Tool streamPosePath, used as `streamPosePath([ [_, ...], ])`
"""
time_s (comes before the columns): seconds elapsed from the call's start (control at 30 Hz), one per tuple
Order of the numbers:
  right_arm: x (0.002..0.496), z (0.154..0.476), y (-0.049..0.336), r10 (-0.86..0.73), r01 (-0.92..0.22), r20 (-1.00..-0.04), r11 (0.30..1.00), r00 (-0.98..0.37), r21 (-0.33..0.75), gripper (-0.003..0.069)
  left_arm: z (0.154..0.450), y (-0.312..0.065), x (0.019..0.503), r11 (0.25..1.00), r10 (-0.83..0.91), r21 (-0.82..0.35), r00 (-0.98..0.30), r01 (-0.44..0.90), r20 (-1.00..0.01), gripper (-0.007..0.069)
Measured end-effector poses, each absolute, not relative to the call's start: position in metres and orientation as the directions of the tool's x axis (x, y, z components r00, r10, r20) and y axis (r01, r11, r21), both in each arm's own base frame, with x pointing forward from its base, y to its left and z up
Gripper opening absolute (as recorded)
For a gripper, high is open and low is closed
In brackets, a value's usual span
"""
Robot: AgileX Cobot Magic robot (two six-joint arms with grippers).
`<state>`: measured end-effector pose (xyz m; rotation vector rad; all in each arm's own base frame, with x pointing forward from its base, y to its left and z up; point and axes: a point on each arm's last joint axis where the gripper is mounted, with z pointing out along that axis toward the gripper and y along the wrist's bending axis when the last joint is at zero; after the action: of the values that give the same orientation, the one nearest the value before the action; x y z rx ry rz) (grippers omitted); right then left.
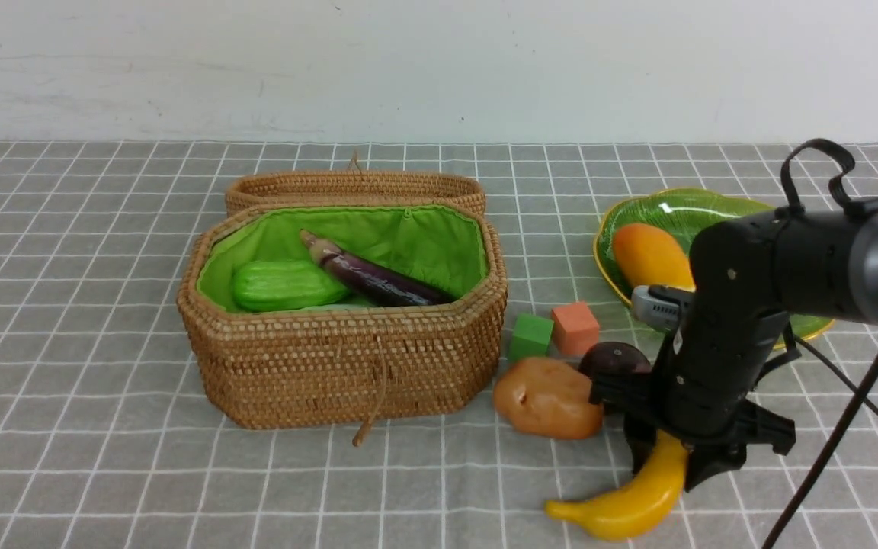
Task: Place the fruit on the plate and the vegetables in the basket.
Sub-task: Use the right arm to grab a banana and put it into the right plate
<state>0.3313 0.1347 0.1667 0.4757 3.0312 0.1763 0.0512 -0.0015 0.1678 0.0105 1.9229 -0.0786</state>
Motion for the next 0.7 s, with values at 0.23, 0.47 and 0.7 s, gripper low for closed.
streamPosePath([
  [0.23, 0.326, 0.191, 0.125, 0.255, 0.246, -0.100, 0.964, -0.962, 0.095, 0.0308, 0.168, -0.001, 0.051, 0.998, -0.031, -0.050, -0.346, 0.046, -0.938, 0.0238],
  [0.47, 0.322, 0.205, 0.103, 0.214, 0.209, -0.069, 0.975, -0.974, 0.078, 0.0308, 0.168, -0.001, 0.051, 0.998, -0.031, -0.050, -0.346, 0.046, -0.938, 0.0238],
  [0.7, 0.324, 0.220, 0.067, 0.196, 0.194, -0.006, 0.973, -0.981, 0.127, 0.0308, 0.168, -0.001, 0.051, 0.998, -0.031, -0.050, -0.346, 0.046, -0.938, 0.0238],
])
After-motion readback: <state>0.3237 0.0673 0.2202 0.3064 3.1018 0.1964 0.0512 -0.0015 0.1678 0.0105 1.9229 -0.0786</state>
